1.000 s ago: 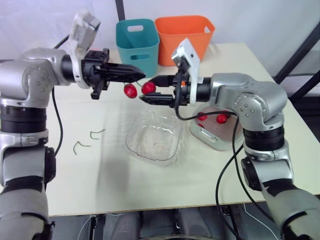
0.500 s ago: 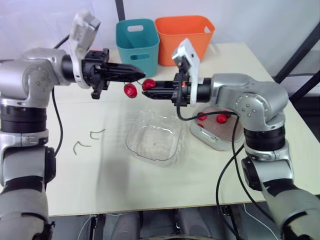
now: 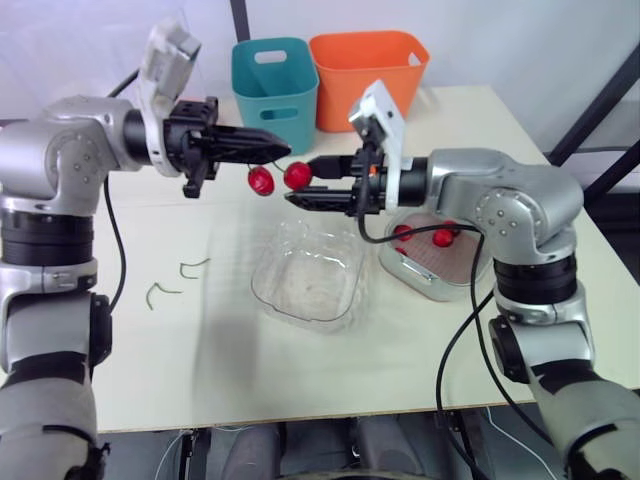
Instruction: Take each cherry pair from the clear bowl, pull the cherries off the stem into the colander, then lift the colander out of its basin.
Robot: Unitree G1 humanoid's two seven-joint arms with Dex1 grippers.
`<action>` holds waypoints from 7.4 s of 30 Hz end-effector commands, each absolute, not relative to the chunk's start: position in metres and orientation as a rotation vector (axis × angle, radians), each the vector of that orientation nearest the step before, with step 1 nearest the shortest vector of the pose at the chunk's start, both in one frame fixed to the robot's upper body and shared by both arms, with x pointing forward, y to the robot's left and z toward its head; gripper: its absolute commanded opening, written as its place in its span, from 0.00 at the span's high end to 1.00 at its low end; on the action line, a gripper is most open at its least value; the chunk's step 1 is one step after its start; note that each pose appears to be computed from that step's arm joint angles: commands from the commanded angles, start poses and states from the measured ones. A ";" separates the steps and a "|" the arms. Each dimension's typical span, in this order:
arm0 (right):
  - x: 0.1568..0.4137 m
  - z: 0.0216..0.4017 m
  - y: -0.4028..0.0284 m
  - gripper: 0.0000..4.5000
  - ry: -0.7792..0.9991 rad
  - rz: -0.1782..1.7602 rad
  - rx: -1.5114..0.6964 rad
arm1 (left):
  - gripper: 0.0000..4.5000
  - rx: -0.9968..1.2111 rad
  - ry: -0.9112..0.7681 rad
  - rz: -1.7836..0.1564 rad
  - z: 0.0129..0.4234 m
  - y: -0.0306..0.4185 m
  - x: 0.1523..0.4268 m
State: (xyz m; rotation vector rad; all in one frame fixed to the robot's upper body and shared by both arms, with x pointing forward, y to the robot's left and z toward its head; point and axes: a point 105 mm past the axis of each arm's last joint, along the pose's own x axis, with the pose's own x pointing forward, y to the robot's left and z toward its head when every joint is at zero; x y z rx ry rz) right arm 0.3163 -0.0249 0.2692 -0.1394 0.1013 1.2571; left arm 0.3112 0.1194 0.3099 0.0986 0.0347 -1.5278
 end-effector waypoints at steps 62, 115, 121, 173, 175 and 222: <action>0.343 0.190 -0.205 0.68 0.325 0.722 -0.412 | 1.00 0.180 0.011 -1.505 0.296 0.120 0.316; 0.296 0.260 0.013 0.82 0.103 1.371 0.164 | 1.00 0.109 -0.022 -1.548 0.302 0.107 0.304; 0.298 0.258 0.013 0.82 0.109 1.363 0.159 | 1.00 0.111 -0.026 -1.542 0.304 0.108 0.305; 0.321 0.219 -0.227 0.01 0.272 0.725 -0.333 | 1.00 0.135 -0.003 -1.445 0.284 0.122 0.329; 0.322 0.232 -0.215 0.01 0.224 0.758 -0.310 | 1.00 0.116 -0.014 -1.414 0.287 0.126 0.332; 0.309 0.288 -0.163 0.00 0.099 0.957 -0.223 | 0.01 0.335 0.191 -0.791 0.258 0.265 0.279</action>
